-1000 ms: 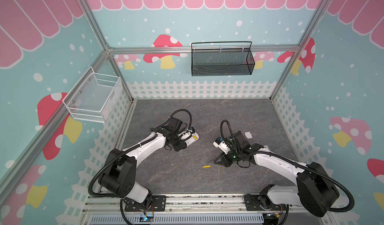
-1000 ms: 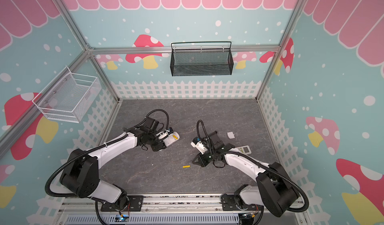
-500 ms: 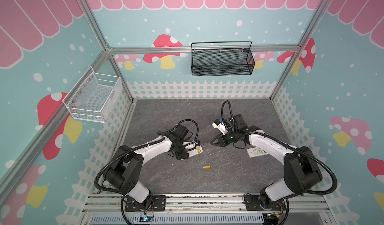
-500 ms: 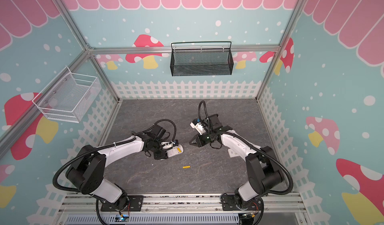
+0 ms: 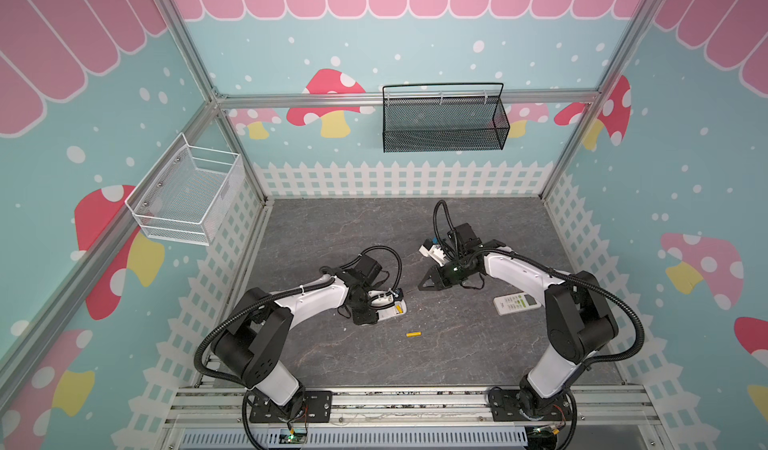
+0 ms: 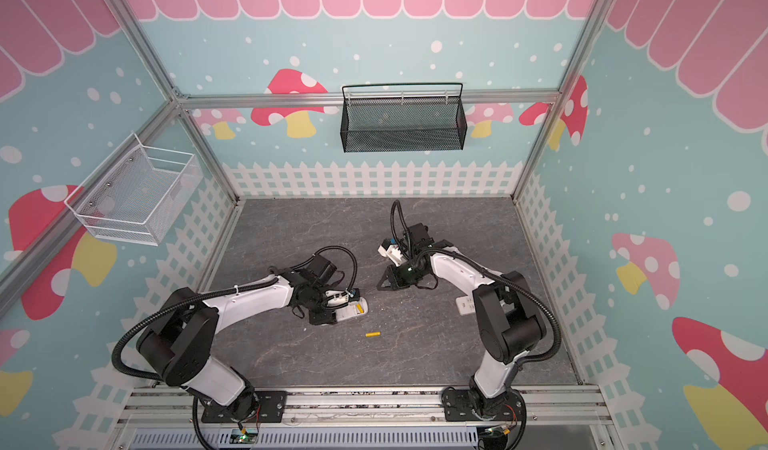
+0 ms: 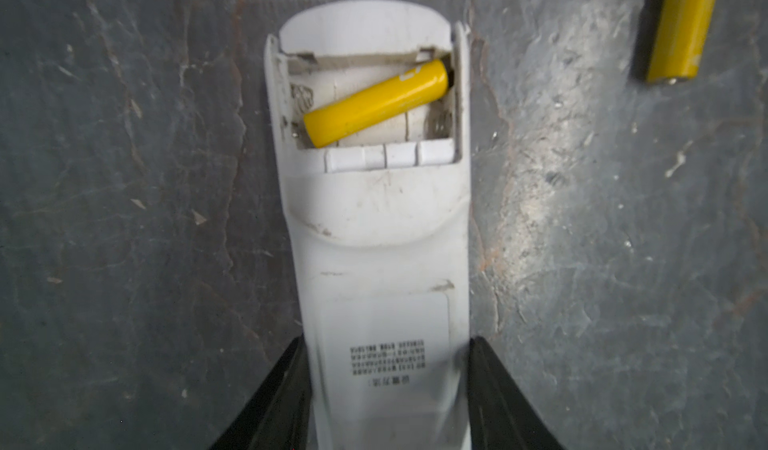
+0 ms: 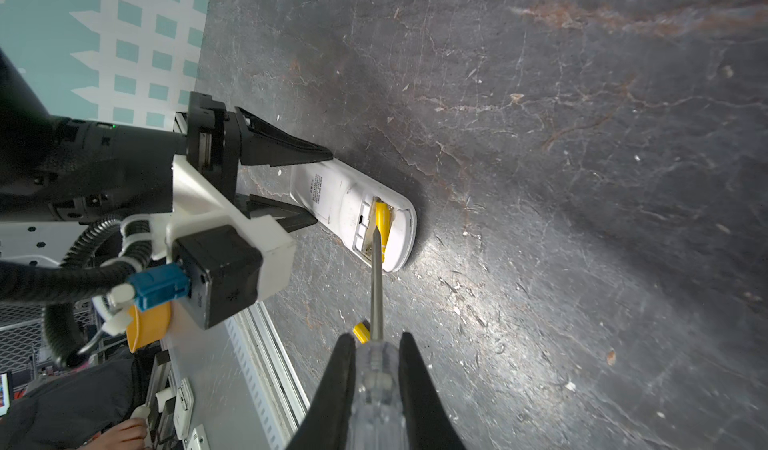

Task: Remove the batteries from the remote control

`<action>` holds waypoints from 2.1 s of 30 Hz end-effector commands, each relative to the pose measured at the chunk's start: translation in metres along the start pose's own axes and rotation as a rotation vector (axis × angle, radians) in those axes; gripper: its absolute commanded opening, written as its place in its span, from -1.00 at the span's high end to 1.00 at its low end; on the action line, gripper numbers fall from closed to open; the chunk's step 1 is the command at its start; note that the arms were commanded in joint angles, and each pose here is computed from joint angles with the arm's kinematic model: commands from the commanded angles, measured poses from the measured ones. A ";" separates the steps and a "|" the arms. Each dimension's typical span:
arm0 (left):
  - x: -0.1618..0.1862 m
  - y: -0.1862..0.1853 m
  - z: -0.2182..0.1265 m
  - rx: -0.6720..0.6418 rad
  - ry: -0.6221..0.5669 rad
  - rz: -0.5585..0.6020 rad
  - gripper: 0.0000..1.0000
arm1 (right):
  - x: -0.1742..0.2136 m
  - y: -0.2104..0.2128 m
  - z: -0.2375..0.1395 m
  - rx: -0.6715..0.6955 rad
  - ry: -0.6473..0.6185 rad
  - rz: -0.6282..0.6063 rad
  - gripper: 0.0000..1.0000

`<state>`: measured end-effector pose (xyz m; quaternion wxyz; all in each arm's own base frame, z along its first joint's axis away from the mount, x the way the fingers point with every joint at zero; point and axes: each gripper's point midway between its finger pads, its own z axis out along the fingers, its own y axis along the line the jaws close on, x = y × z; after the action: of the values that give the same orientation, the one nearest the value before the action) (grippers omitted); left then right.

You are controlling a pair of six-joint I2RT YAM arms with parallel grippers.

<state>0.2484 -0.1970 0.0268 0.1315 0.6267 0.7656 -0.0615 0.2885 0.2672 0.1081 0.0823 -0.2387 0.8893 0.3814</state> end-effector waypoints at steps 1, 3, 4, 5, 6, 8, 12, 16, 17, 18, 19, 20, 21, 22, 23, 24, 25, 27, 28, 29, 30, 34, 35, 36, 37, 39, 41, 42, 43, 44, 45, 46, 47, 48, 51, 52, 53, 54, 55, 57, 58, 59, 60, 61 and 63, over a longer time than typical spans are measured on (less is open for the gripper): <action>-0.002 -0.003 0.005 0.007 0.000 0.023 0.74 | 0.006 0.002 0.011 -0.001 0.051 0.031 1.00; -0.001 -0.003 0.007 0.007 0.000 0.018 0.75 | 0.009 -0.001 0.018 0.022 0.081 0.032 1.00; 0.000 -0.003 0.008 0.006 0.005 0.020 0.74 | 0.010 -0.004 0.021 0.040 0.090 0.037 1.00; 0.000 -0.003 0.009 0.003 0.012 0.023 0.74 | 0.011 -0.006 0.024 0.047 0.095 0.042 1.00; 0.000 -0.003 0.009 -0.003 0.016 0.031 0.74 | 0.012 -0.005 0.027 0.043 0.102 0.046 1.00; -0.001 -0.003 0.008 -0.001 0.010 0.033 0.75 | 0.013 -0.005 0.032 0.045 0.113 0.046 1.00; -0.001 -0.003 0.009 0.000 0.015 0.025 0.76 | 0.010 -0.010 0.033 0.081 0.114 0.056 1.00; -0.002 -0.003 0.008 -0.003 0.009 0.027 0.76 | 0.009 -0.013 0.033 0.106 0.112 0.060 1.00; -0.002 -0.002 0.007 0.000 0.006 0.021 0.77 | 0.010 -0.015 0.033 0.122 0.121 0.057 1.00; -0.001 -0.002 0.008 -0.001 0.010 0.022 0.77 | 0.012 -0.017 0.034 0.135 0.133 0.058 1.00; 0.000 -0.002 0.009 -0.003 0.016 0.023 0.77 | 0.015 -0.017 0.035 0.134 0.139 0.059 1.00; 0.000 -0.002 0.009 -0.006 0.018 0.028 0.77 | 0.017 -0.017 0.036 0.130 0.143 0.062 1.00; -0.001 -0.002 0.008 -0.010 0.019 0.031 0.78 | 0.020 -0.015 0.039 0.121 0.150 0.061 1.00; -0.002 -0.002 0.007 -0.011 0.014 0.030 0.78 | 0.023 -0.014 0.040 0.117 0.156 0.058 1.00; -0.003 -0.001 0.006 -0.011 0.009 0.027 0.77 | 0.025 -0.013 0.042 0.112 0.165 0.052 1.00; -0.003 -0.001 0.006 -0.010 0.008 0.021 0.77 | 0.027 -0.013 0.043 0.109 0.174 0.049 1.00; -0.003 0.000 0.007 -0.010 0.008 0.016 0.75 | 0.028 -0.013 0.043 0.105 0.176 0.049 1.00; -0.004 0.000 0.008 -0.009 0.014 0.018 0.56 | 0.031 -0.008 0.045 0.073 0.178 0.047 1.00; -0.005 0.000 0.008 -0.009 0.012 0.017 0.40 | 0.032 -0.005 0.045 0.053 0.176 0.045 1.00; -0.007 -0.001 0.008 -0.007 0.005 0.017 0.28 | 0.032 -0.004 0.046 0.043 0.173 0.042 1.00; -0.009 0.000 0.007 -0.006 -0.002 0.007 0.18 | 0.032 -0.004 0.046 0.035 0.174 0.041 1.00; -0.020 0.002 0.007 0.003 -0.016 -0.015 -0.15 | 0.034 -0.003 0.050 0.007 0.171 0.043 1.00; -0.021 0.001 0.009 0.002 -0.012 -0.009 -0.19 | 0.034 -0.002 0.052 -0.005 0.169 0.044 1.00; -0.023 0.001 0.010 0.006 -0.012 -0.006 -0.25 | 0.035 -0.002 0.054 -0.018 0.168 0.046 1.00; -0.024 0.001 0.011 0.010 -0.015 -0.005 -0.30 | 0.036 -0.003 0.054 -0.023 0.169 0.048 1.00; -0.024 0.001 0.013 0.015 -0.008 -0.005 -0.33 | 0.035 -0.007 0.056 -0.019 0.165 0.047 1.00; -0.023 0.003 0.016 0.010 0.006 -0.004 -0.33 | 0.035 -0.009 0.055 -0.026 0.152 0.054 1.00; -0.023 0.003 0.018 0.008 0.012 -0.003 -0.33 | 0.034 -0.008 0.054 -0.038 0.142 0.056 1.00; -0.023 0.003 0.018 0.010 0.014 -0.003 -0.33 | 0.032 -0.009 0.053 -0.046 0.130 0.059 1.00; -0.023 0.004 0.019 0.011 0.013 -0.003 -0.32 | 0.031 -0.010 0.052 -0.050 0.123 0.062 1.00; -0.025 0.004 0.020 0.013 0.009 -0.003 -0.33 | 0.030 -0.011 0.051 -0.052 0.115 0.063 1.00; -0.026 0.005 0.020 0.014 0.008 -0.006 -0.33 | 0.029 -0.011 0.050 -0.053 0.109 0.062 1.00; -0.028 0.004 0.022 0.016 0.011 -0.005 -0.32 | 0.028 -0.011 0.049 -0.053 0.103 0.064 1.00; -0.030 0.004 0.023 0.011 0.016 0.000 -0.33 | 0.028 -0.010 0.049 -0.061 0.098 0.066 1.00; -0.034 0.004 0.025 0.013 0.019 0.008 -0.33 | 0.028 -0.005 0.048 -0.096 0.087 0.064 1.00; -0.036 0.004 0.024 0.016 0.012 0.006 -0.33 | 0.027 -0.004 0.048 -0.098 0.087 0.061 1.00; -0.038 0.005 0.024 0.017 0.007 0.004 -0.33 | 0.027 -0.004 0.047 -0.094 0.083 0.058 1.00; -0.041 0.005 0.022 0.021 0.005 0.006 -0.34 | 0.026 -0.004 0.047 -0.092 0.081 0.058 1.00; -0.042 0.005 0.021 0.020 0.008 0.008 -0.34 | 0.026 -0.003 0.046 -0.093 0.077 0.056 1.00; -0.047 0.005 0.016 0.012 0.006 0.024 -0.35 | 0.026 -0.001 0.045 -0.108 0.071 0.056 1.00; -0.049 0.006 0.013 0.010 -0.003 0.026 -0.37 | 0.025 0.000 0.045 -0.112 0.071 0.054 1.00; -0.051 0.006 0.009 0.009 -0.013 0.026 -0.37 | 0.024 0.000 0.045 -0.113 0.070 0.052 1.00; -0.053 0.006 0.007 0.007 -0.018 0.023 -0.37 | 0.024 -0.001 0.045 -0.111 0.070 0.052 1.00; -0.054 0.006 0.006 0.005 -0.021 0.019 -0.38 | 0.023 -0.002 0.045 -0.108 0.067 0.052 1.00; -0.058 0.008 0.003 -0.007 -0.025 0.002 -0.40 | 0.022 -0.002 0.044 -0.109 0.060 0.058 1.00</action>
<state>0.2649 -0.2434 0.0271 0.1320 0.6337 0.7597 -0.0626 0.2676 0.2887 0.0618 0.0206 -0.2264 0.8817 0.4133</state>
